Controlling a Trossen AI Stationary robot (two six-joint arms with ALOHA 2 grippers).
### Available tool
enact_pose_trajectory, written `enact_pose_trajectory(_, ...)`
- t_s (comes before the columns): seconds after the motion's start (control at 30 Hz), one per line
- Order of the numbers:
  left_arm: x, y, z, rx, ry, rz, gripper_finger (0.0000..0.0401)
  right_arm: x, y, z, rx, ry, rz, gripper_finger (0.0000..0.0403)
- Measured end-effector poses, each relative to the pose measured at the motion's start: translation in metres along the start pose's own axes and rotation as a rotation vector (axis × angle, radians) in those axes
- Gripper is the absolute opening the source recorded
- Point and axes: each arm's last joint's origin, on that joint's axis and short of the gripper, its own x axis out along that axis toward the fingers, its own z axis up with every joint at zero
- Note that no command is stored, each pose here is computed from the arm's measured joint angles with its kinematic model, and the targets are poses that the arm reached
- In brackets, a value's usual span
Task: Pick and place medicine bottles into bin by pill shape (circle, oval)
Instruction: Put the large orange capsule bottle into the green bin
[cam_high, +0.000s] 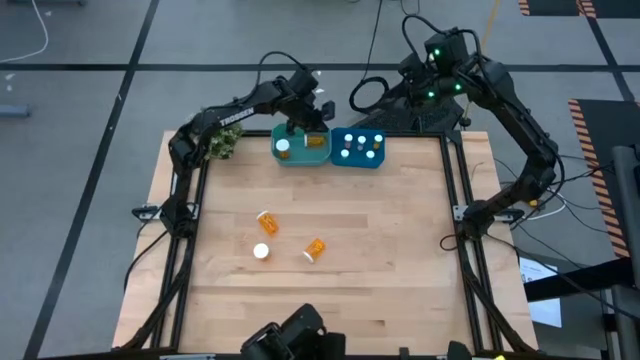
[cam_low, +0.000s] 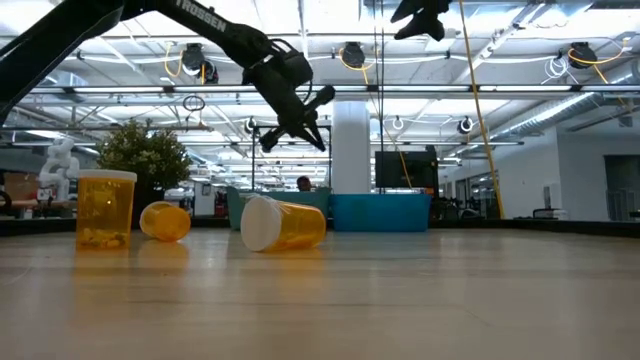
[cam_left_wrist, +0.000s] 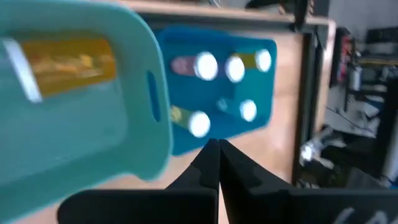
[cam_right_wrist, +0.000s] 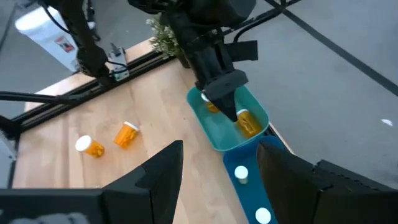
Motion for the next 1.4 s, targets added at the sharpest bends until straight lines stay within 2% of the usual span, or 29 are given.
enact_pose_trajectory(0.2,0.004,0.007,0.005,0.052,-0.035,0.054,0.0001,-0.005,-0.01,-0.001,0.023,-0.011,-0.008,0.0196)
enact_pose_trajectory(0.4,0.007,0.029,0.008,0.184,0.032,0.2,0.0001,-0.007,-0.013,-0.002,0.036,-0.006,-0.003,0.0196)
enact_pose_trajectory(0.53,0.005,0.035,0.012,0.398,0.014,0.278,0.0001,-0.006,-0.012,-0.002,0.048,0.0,-0.002,0.0196)
enact_pose_trajectory(0.63,0.002,0.041,0.011,0.583,0.067,0.341,0.0007,-0.006,-0.011,-0.002,0.129,-0.002,0.001,0.0196)
enact_pose_trajectory(0.7,0.008,0.045,0.011,0.675,0.094,0.399,0.0022,-0.006,-0.011,-0.001,0.174,-0.01,0.001,0.0196)
enact_pose_trajectory(0.8,0.019,0.056,0.009,0.749,0.165,0.476,0.0052,-0.004,-0.008,0.003,0.249,-0.036,0.009,0.0196)
enact_pose_trajectory(0.9,0.026,0.053,0.005,0.883,0.171,0.534,0.0079,-0.001,-0.003,0.007,0.302,-0.068,0.01,0.0196)
enact_pose_trajectory(1.1,0.037,0.038,-0.01,1.165,0.163,0.619,0.011,0.004,0.009,0.017,0.279,-0.15,0.008,0.0196)
enact_pose_trajectory(1.2,0.041,0.036,-0.014,1.201,0.161,0.668,0.0139,0.005,0.013,0.019,0.294,-0.17,0.024,0.0196)
enact_pose_trajectory(1.33,0.051,0.039,-0.015,1.282,0.179,0.758,0.0199,0.007,0.016,0.02,0.331,-0.178,0.018,0.0196)
enact_pose_trajectory(1.4,0.055,0.04,-0.014,1.331,0.19,0.757,0.0225,0.007,0.018,0.02,0.344,-0.178,0.015,0.0196)
